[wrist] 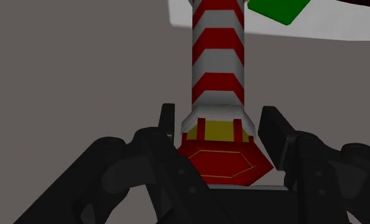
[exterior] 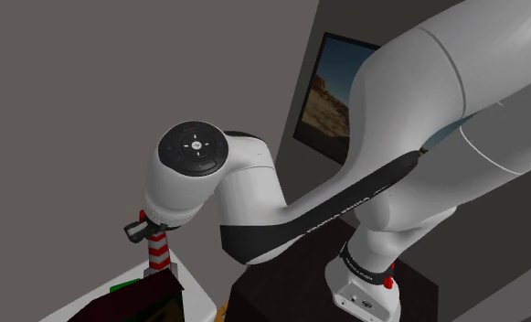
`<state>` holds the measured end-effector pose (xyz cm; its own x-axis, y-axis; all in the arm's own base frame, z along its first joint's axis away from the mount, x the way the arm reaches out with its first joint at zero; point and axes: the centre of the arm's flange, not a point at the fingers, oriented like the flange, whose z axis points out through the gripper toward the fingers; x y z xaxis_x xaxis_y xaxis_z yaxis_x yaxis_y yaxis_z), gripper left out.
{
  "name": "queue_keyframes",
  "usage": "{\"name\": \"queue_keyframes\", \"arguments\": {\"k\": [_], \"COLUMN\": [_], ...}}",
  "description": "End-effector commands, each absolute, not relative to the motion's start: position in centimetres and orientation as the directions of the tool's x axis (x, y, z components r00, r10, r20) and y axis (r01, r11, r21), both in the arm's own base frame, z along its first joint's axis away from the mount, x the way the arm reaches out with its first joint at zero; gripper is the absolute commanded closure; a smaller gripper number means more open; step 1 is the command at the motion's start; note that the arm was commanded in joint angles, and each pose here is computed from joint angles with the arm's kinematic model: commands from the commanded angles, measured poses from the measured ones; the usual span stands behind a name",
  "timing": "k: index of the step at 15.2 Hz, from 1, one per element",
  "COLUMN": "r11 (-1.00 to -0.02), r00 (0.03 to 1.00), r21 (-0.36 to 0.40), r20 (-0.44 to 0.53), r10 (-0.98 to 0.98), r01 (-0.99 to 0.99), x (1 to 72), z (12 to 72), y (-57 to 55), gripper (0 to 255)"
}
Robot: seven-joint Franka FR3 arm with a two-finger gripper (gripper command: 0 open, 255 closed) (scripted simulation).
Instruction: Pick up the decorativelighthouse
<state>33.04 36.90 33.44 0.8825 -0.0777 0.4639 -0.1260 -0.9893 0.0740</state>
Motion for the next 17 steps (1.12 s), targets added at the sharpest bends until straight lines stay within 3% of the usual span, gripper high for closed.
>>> {"name": "queue_keyframes", "arguments": {"k": [1, 17], "r11": [-0.989, -0.989], "r00": [0.883, 0.883], "r21": [0.075, 0.075], "r20": [0.463, 0.463], "r10": [-0.078, -0.078], "r01": [-0.126, -0.126], "x": [33.1, 33.0], "z": [34.0, 41.4], "y": [36.9, 36.9], "gripper": [255, 255]}}
